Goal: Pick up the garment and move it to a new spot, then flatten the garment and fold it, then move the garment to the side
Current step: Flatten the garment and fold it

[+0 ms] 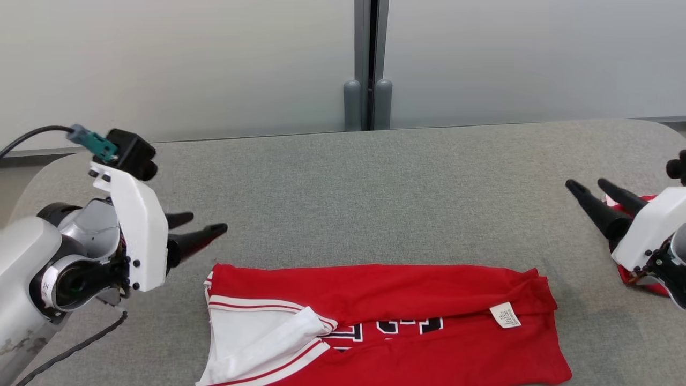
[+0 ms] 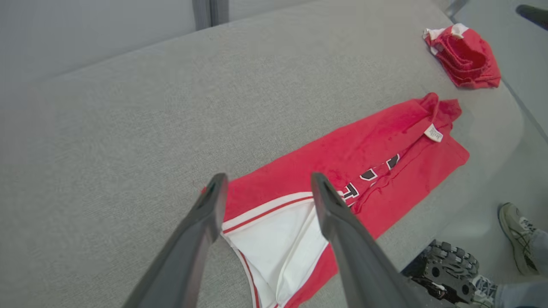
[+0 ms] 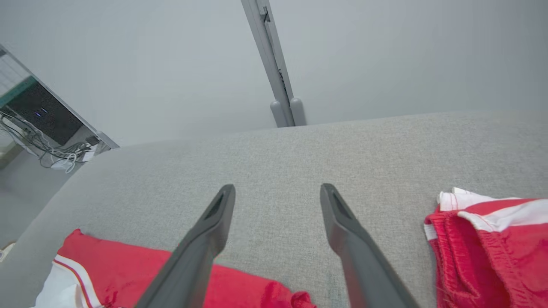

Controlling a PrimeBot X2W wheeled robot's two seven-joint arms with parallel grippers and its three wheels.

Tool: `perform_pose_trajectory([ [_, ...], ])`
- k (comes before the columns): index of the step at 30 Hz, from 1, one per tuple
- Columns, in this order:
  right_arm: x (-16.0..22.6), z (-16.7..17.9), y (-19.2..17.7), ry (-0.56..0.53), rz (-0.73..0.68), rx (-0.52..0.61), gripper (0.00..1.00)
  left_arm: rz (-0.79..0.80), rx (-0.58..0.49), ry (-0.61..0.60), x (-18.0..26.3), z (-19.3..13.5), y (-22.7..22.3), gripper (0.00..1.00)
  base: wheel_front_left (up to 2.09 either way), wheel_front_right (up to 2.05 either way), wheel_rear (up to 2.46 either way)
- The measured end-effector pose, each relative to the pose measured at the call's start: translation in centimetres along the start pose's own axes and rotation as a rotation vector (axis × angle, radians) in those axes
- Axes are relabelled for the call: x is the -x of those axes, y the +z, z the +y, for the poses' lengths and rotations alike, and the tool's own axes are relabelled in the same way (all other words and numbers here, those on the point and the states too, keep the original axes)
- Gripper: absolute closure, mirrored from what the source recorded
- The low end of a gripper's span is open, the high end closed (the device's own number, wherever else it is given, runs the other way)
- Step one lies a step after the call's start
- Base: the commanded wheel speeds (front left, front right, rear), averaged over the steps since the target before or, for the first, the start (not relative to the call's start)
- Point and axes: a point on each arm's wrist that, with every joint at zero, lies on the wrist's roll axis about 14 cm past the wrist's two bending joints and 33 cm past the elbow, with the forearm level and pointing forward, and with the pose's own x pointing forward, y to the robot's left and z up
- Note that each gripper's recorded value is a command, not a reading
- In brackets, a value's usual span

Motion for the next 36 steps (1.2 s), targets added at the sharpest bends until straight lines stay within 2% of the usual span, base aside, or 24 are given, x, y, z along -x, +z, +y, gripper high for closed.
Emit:
perform_pose_trajectory([
  [4,0.8,0.2,2.5,0.006,-0.205,0.015,0.00,-0.265,-0.005,0.085,1.1,1.5,2.6,0.00,0.00,0.00,0.00],
  [8,1.5,-0.6,2.6,-0.022,-0.266,0.022,0.00,-0.481,0.022,0.184,2.5,3.3,3.5,0.00,0.00,0.00,0.00],
  [13,2.5,-1.5,4.3,-0.075,-0.418,-0.016,0.00,-0.691,0.070,0.299,3.6,4.6,2.5,0.00,0.00,0.00,0.00],
  [17,2.7,-1.5,0.8,-0.108,-0.417,-0.059,0.00,-0.797,0.155,0.353,3.5,4.5,0.6,0.00,0.00,0.00,0.00],
  [22,3.2,-1.7,-1.4,-0.146,-0.420,-0.070,0.00,-0.847,0.181,0.395,3.6,4.2,-0.2,0.00,0.00,0.00,0.00],
  [23,3.4,-1.7,-3.1,-0.164,-0.400,-0.081,0.00,-0.927,0.205,0.387,4.3,3.4,0.7,0.00,0.00,0.00,0.00],
  [28,3.8,-1.2,-6.1,-0.197,-0.372,-0.121,0.00,-1.022,0.202,0.440,5.5,2.7,-0.2,0.00,0.00,0.00,0.00],
  [36,3.7,-1.0,-10.6,-0.239,-0.266,-0.153,0.00,-1.017,0.191,0.438,4.2,1.8,-2.3,0.00,0.00,0.00,0.00],
])
